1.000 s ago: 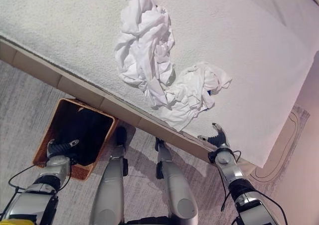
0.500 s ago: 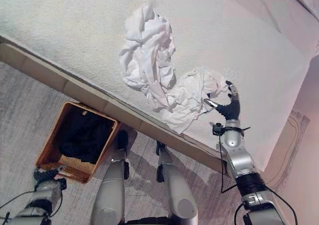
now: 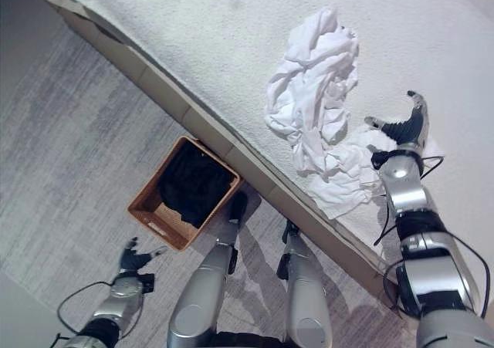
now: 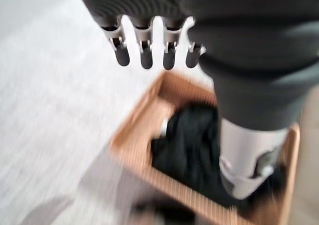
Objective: Pick up clothes into the bucket
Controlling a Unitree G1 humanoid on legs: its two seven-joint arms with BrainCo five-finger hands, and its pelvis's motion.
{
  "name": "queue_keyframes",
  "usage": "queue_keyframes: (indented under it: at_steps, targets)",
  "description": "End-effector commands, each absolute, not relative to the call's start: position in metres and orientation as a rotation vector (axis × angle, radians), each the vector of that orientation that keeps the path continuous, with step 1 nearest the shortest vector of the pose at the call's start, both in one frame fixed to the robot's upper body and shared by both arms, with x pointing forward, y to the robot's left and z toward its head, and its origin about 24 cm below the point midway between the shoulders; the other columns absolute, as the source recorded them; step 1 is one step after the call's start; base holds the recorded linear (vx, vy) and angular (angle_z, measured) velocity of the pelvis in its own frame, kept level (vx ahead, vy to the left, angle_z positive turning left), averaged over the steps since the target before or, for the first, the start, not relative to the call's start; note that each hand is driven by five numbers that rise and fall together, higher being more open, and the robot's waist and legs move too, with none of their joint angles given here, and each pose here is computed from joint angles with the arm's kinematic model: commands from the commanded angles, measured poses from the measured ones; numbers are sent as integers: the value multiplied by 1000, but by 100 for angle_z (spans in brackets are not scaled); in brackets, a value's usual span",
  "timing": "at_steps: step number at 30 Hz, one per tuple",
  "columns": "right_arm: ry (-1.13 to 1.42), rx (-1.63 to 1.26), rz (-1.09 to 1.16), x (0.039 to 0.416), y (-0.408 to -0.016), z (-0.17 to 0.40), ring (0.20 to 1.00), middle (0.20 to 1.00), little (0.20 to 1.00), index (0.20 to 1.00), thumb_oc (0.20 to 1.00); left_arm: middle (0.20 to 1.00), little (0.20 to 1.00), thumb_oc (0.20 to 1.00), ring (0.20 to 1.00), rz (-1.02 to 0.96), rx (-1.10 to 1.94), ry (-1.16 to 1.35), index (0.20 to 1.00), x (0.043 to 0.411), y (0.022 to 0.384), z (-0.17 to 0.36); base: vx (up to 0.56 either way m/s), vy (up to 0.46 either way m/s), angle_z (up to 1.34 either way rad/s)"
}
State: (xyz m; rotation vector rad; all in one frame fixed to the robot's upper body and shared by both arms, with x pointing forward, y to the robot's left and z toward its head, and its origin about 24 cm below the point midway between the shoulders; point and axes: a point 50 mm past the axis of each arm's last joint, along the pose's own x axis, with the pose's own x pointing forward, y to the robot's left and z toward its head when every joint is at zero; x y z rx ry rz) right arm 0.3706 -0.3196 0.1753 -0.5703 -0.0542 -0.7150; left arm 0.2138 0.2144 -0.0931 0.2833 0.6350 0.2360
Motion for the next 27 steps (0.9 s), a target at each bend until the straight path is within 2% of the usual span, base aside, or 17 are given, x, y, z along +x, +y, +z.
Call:
queue_keyframes:
  at_steps: [1, 6, 9, 13, 14, 20, 21, 22, 23, 24, 27]
  targets:
    - [2, -694, -780, 359, -354, 195, 1000, 1000, 1000, 1000, 1000, 1000, 1000, 1000, 1000, 160, 249, 588, 1000, 224, 202, -87, -5, -92, 18]
    - [179, -789, -835, 348, -380, 186, 1000, 1000, 1000, 1000, 1000, 1000, 1000, 1000, 1000, 8, 276, 558, 1000, 226, 171, -85, 2, -67, 18]
    - [253, -810, -842, 342, -386, 174, 1000, 1000, 1000, 1000, 1000, 1000, 1000, 1000, 1000, 0, 265, 539, 1000, 227, 166, -82, 9, -46, 6]
    - [359, -863, -776, 338, -388, 156, 1000, 1000, 1000, 1000, 1000, 1000, 1000, 1000, 1000, 35, 267, 540, 1000, 230, 174, -80, 3, -45, -15]
    - [461, -930, -682, 332, -392, 142, 1000, 1000, 1000, 1000, 1000, 1000, 1000, 1000, 1000, 48, 268, 545, 1000, 231, 180, -80, -4, -34, -12]
    - [666, -1030, -555, 319, -404, 129, 1000, 1000, 1000, 1000, 1000, 1000, 1000, 1000, 1000, 48, 250, 568, 1000, 234, 187, -80, 2, -21, 1]
    - [666, -1030, -555, 319, -404, 129, 849, 849, 849, 849, 849, 1000, 1000, 1000, 1000, 48, 250, 568, 1000, 234, 187, -80, -3, 5, 7]
    - [664, -1048, -546, 320, -403, 130, 423, 423, 423, 423, 423, 1000, 1000, 1000, 1000, 45, 247, 563, 1000, 237, 186, -79, -3, 3, 4]
    - [664, -1048, -546, 320, -403, 130, 285, 285, 285, 285, 285, 1000, 1000, 1000, 1000, 45, 247, 563, 1000, 237, 186, -79, 0, 0, 0]
    - [646, -1071, -528, 324, -399, 131, 200, 200, 200, 200, 200, 1000, 1000, 1000, 1000, 38, 251, 556, 1000, 242, 184, -76, 0, 0, 0]
    - [586, -1085, -504, 335, -388, 137, 200, 200, 200, 200, 200, 1000, 1000, 1000, 1000, 23, 259, 535, 1000, 250, 180, -72, -6, -5, -2]
